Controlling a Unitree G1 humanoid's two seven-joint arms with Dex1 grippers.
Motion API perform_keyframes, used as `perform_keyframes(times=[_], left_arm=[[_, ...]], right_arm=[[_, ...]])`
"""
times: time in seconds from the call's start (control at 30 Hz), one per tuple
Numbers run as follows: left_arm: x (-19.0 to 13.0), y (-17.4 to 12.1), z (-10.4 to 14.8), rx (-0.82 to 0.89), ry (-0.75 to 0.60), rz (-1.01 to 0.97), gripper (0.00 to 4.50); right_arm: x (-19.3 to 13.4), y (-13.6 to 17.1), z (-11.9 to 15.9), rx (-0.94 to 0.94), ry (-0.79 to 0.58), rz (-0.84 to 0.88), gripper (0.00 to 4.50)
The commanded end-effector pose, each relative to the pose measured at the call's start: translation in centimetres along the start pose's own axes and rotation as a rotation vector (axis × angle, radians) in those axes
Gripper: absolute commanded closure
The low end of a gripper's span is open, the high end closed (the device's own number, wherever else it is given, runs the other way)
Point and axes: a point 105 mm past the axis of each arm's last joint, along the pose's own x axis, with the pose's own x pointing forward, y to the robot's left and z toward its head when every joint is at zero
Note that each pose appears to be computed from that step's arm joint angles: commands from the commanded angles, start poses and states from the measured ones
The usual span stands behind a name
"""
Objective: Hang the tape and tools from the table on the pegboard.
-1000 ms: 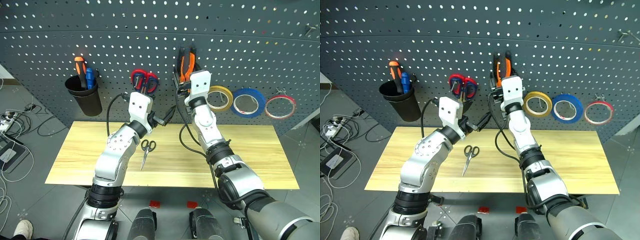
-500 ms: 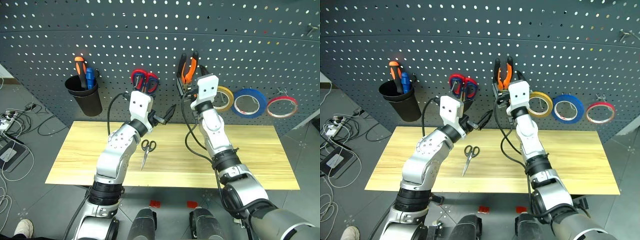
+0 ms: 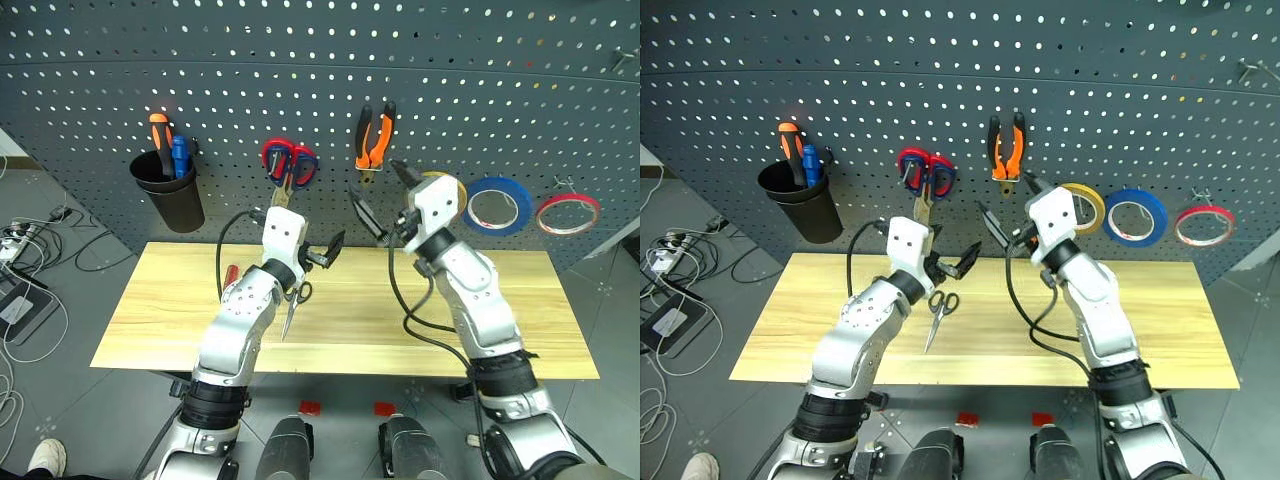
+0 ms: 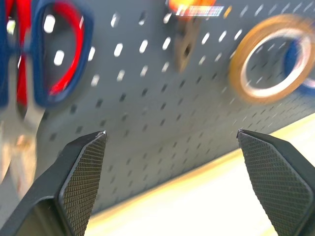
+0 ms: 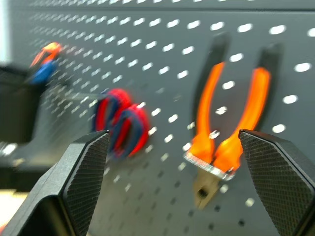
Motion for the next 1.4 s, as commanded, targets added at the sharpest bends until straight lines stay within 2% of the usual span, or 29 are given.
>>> perform_keyframes(times=[0.03, 0.17, 0.33, 0.6, 0.77, 1.0, 1.37, 1.4], left_arm=[[-0.8, -0.2, -1.1, 0.033, 0.054, 0.054, 0.00], [-1.9, -0.1, -3.9, 0.032, 0.184, 0.099, 0.00], [-2.9, 0.8, -6.3, 0.017, 0.310, 0.153, 0.00], [-4.8, 2.2, -8.7, 0.109, 0.475, 0.188, 0.00], [-5.8, 2.5, -10.0, 0.089, 0.558, 0.218, 0.00], [-5.7, 2.8, -10.8, 0.104, 0.596, 0.223, 0.00], [-4.3, 4.2, -10.7, 0.109, 0.584, 0.227, 0.00], [-4.2, 4.3, -10.5, 0.113, 0.582, 0.228, 0.40]], right_arm=[[-2.0, 2.2, -0.2, 0.022, 0.038, 0.181, 0.01], [-4.9, 4.0, -1.9, 0.021, 0.113, 0.351, 0.01], [-6.9, 5.2, -3.4, 0.035, 0.176, 0.462, 0.01], [-7.9, 6.4, -4.2, 0.053, 0.208, 0.523, 0.01], [-7.8, 7.2, -4.0, 0.067, 0.204, 0.539, 0.01], [-7.5, 7.5, -4.0, 0.087, 0.208, 0.532, 0.01], [-7.8, 7.1, -4.2, 0.108, 0.241, 0.508, 0.01], [-7.7, 6.9, -4.2, 0.111, 0.244, 0.501, 0.00]])
